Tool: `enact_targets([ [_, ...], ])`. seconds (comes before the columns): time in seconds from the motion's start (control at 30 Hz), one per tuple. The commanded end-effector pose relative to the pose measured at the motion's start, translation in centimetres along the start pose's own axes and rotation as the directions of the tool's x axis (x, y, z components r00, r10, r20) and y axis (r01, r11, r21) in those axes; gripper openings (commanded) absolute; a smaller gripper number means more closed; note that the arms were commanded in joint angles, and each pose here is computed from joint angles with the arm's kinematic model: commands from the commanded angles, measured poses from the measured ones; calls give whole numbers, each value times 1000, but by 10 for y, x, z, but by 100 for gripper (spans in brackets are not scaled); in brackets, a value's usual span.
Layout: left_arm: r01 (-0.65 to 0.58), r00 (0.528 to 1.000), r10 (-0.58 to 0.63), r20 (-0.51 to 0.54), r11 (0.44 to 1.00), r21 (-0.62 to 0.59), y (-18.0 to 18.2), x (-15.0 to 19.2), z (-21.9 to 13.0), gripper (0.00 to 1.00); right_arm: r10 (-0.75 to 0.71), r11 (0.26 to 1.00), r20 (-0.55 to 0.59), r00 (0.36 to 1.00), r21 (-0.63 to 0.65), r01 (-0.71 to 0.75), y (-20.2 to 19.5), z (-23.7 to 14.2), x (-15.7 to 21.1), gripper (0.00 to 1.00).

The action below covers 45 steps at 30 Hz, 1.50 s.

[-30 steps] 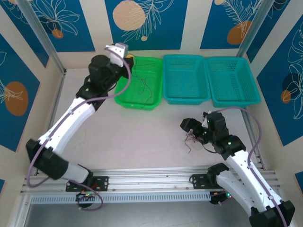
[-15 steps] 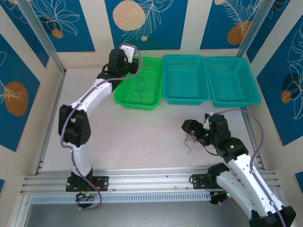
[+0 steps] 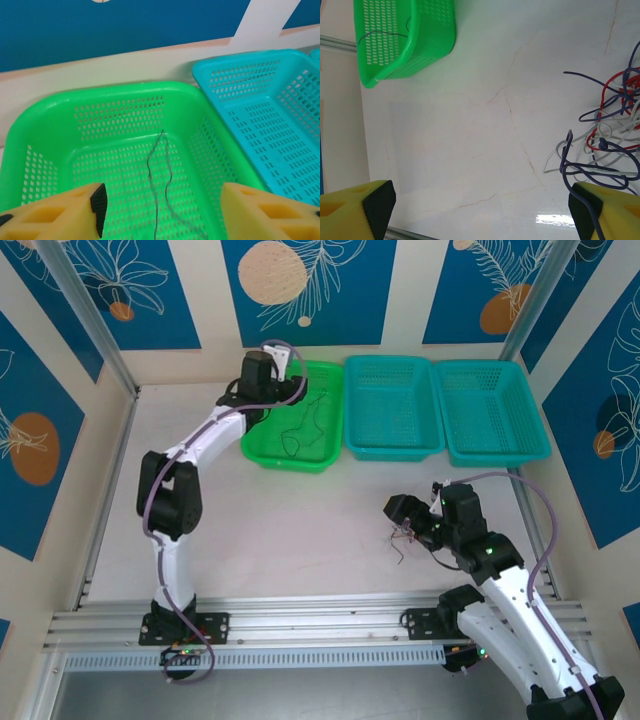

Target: Untangle the cables

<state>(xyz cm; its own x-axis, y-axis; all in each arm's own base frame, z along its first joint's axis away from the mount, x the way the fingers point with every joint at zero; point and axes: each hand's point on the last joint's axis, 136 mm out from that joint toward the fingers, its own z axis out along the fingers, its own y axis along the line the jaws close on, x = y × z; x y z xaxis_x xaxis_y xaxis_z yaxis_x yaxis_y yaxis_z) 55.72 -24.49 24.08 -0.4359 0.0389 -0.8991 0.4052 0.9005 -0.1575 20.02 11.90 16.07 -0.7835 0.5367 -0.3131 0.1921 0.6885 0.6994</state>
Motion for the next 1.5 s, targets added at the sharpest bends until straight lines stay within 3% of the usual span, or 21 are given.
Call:
enact_targets([
  [0.0, 65, 985, -79, 155, 994, 93, -19, -48, -54, 62, 18, 1000, -17, 1000, -3, -18, -3, 1, 5, 91],
  [0.13, 105, 964, -159, 213, 964, 246, -54, -49, -108, 57, 5, 1000, -31, 1000, -31, -6, 3, 3, 6, 91],
  [0.23, 29, 957, -135, 257, 925, 378, -96, -36, -156, 57, -19, 997, -56, 998, -79, 15, 12, 6, 9, 90],
  [0.37, -176, 955, 24, 295, 847, 501, -158, 13, -209, 56, -47, 989, -88, 995, -142, 35, 28, 8, 10, 86],
  [0.47, -360, 922, 179, 344, 727, 585, -202, 71, -238, 55, -74, 984, -102, 992, -171, 56, 39, 9, 10, 78],
  [0.5, -391, 914, 209, 348, 682, 618, -214, 91, -245, 55, -83, 982, -102, 991, -177, 64, 41, 9, 10, 72],
  [0.6, -424, 906, 247, 344, 548, 721, -237, 140, -259, 55, -106, 977, -103, 989, -194, 84, 49, 9, 9, 42],
  [0.73, -490, 869, 325, 374, 451, 746, -254, 181, -263, 58, -135, 973, -106, 985, -203, 111, 58, 8, 9, 7],
  [0.8, -525, 848, 346, 402, 443, 727, -256, 190, -260, 58, -156, 970, -109, 982, -205, 131, 63, 6, 11, 0],
  [1.0, -523, 851, 303, 428, 433, 734, -269, 188, -247, 65, -232, 947, -109, 967, -254, 199, 87, -2, 18, 0],
  [1.13, -499, 866, 254, 432, 516, 697, -272, 172, -225, 68, -279, 929, -114, 954, -284, 237, 102, -4, 23, 0],
  [1.27, -463, 881, 190, 433, 534, 708, -279, 161, -215, 65, -297, 924, -137, 945, -290, 249, 106, 0, 29, 0],
  [1.37, -438, 891, 165, 422, 555, 707, -280, 158, -208, 55, -314, 918, -150, 938, -300, 260, 109, 2, 35, 0],
  [1.47, -420, 898, 144, 416, 568, 708, -280, 156, -205, 33, -319, 917, -157, 935, -299, 263, 108, 6, 38, 0],
])
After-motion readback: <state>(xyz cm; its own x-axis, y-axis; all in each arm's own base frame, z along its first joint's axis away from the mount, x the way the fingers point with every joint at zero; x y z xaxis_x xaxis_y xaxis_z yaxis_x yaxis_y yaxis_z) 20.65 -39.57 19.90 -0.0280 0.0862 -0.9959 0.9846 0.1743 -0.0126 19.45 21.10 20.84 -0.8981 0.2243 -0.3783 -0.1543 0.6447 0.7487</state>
